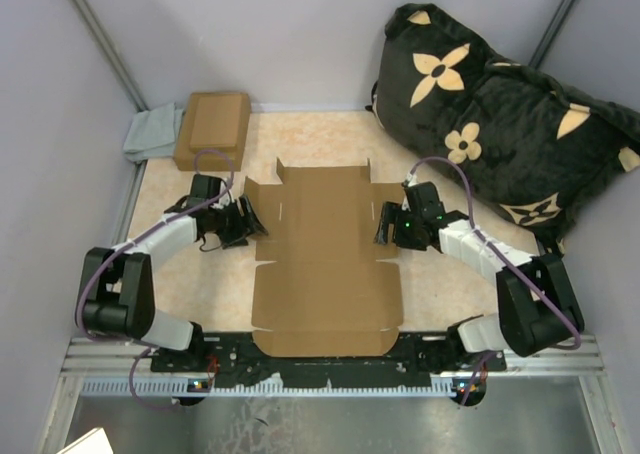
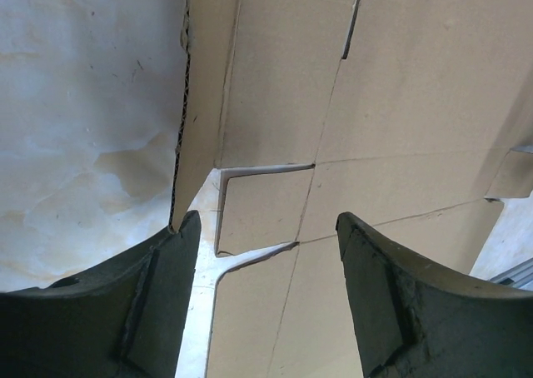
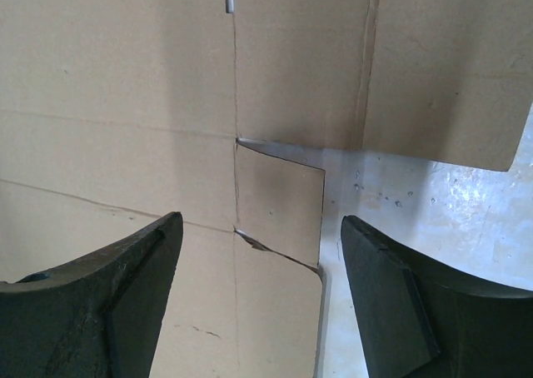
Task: Fold the paper box
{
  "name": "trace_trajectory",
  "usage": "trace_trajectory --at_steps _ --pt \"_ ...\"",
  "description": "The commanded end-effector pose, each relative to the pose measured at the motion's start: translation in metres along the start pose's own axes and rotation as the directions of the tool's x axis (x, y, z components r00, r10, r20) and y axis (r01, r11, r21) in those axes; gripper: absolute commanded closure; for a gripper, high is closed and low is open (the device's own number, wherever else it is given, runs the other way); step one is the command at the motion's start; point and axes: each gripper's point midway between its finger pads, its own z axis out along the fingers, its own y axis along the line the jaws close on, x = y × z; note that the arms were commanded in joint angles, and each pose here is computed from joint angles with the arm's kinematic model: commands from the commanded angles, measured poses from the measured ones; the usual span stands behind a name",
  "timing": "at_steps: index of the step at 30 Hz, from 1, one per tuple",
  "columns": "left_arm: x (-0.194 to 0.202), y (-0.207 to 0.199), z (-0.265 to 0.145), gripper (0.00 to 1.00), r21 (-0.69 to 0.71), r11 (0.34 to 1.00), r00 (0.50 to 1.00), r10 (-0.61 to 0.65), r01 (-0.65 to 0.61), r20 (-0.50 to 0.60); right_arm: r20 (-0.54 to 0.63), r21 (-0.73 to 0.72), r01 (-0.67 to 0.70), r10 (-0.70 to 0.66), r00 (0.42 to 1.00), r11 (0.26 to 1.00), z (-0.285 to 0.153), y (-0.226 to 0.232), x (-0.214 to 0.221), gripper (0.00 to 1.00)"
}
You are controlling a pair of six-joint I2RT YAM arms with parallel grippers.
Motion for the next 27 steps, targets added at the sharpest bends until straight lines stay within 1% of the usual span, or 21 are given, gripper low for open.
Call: trace_trajectory --at_steps 1,8,18,23,27 --pt "0.006 0.000 0.005 0.28 0.012 1.000 1.000 0.009 -0.009 -0.020 0.018 -0.022 -0.005 0.006 1.000 1.000 0.006 0.003 -0.006 0.23" --pt "0.017 0.007 0.011 0.29 -0.024 1.000 0.998 0.013 -0.014 -0.056 0.006 -0.031 -0.005 0.005 1.000 1.000 0.010 0.004 -0.004 0.23" --pt "0.028 0.006 0.026 0.30 -0.065 0.997 0.994 0.039 -0.046 -0.098 -0.003 -0.061 0.004 -0.004 1.000 0.998 0.011 0.009 -0.004 0.25" --pt "0.023 -0.006 0.018 0.33 -0.034 0.998 0.995 0.051 -0.054 -0.080 -0.003 -0.086 0.015 -0.015 1.000 0.996 0.008 0.014 -0.006 0.26" --pt "0.012 -0.024 0.005 0.35 0.012 0.998 0.997 0.063 -0.063 -0.050 0.002 -0.111 0.018 -0.018 1.000 0.994 0.006 0.020 -0.009 0.27"
